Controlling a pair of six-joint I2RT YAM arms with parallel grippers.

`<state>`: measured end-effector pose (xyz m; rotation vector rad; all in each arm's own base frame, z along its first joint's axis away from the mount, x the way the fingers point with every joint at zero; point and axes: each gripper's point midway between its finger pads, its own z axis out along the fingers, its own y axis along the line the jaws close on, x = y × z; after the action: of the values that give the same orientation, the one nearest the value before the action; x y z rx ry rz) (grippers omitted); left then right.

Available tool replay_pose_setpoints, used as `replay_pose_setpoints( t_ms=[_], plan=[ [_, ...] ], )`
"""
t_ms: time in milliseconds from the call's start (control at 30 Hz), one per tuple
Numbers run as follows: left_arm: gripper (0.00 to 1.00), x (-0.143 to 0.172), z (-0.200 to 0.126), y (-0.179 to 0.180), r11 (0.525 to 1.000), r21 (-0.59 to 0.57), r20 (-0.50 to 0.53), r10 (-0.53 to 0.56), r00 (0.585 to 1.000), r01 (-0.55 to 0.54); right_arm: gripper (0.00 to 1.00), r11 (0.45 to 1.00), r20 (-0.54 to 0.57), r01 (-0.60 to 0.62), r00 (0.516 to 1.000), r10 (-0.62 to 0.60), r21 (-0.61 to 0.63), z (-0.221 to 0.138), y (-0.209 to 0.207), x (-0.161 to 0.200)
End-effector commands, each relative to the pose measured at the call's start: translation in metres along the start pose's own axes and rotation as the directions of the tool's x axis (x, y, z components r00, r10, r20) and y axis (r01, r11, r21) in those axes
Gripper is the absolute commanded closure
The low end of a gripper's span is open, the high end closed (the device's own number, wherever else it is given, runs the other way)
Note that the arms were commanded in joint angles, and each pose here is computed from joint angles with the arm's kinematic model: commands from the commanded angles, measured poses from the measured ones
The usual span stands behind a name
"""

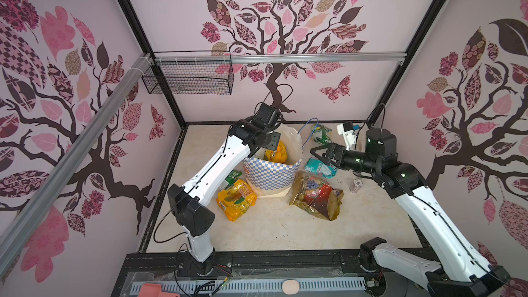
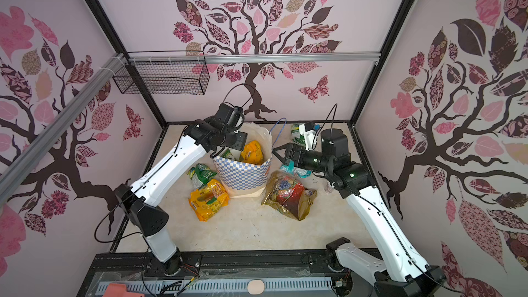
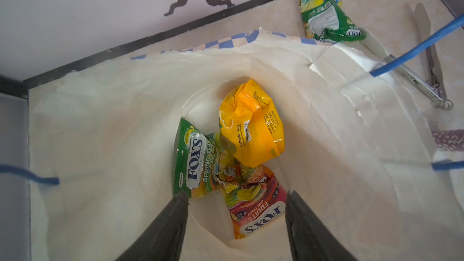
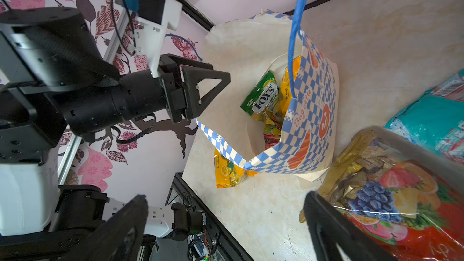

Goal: Take the snacks out of the paper bag
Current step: Pick up the snack from the paper bag.

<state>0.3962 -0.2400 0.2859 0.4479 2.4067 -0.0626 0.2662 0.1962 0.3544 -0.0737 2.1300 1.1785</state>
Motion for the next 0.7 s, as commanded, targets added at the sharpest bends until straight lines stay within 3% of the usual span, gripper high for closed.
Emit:
replay_pose_setpoints(
  t_ms=[0, 267, 667],
  plan=[
    [0.34, 0.007, 0.006, -0.008, 0.998, 0.044, -0.084, 0.042, 0.996, -0.039, 0.0, 0.999, 0.014, 0.03, 0.999, -0.03, -0.01, -0.007, 0.007, -0.002],
    [0.32, 0.032, 0.064, -0.009, 0.998, 0.031, -0.206, 0.052, 0.977, -0.046, 0.0, 1.0, 0.01, 0.03, 1.0, -0.03, -0.005, -0.006, 0.006, 0.0],
    [0.24, 0.094, 0.135, -0.002, 0.998, -0.002, -0.355, 0.052, 0.933, -0.057, 0.0, 0.999, -0.007, 0.03, 1.0, -0.031, -0.03, -0.005, 0.011, 0.0]
  ],
)
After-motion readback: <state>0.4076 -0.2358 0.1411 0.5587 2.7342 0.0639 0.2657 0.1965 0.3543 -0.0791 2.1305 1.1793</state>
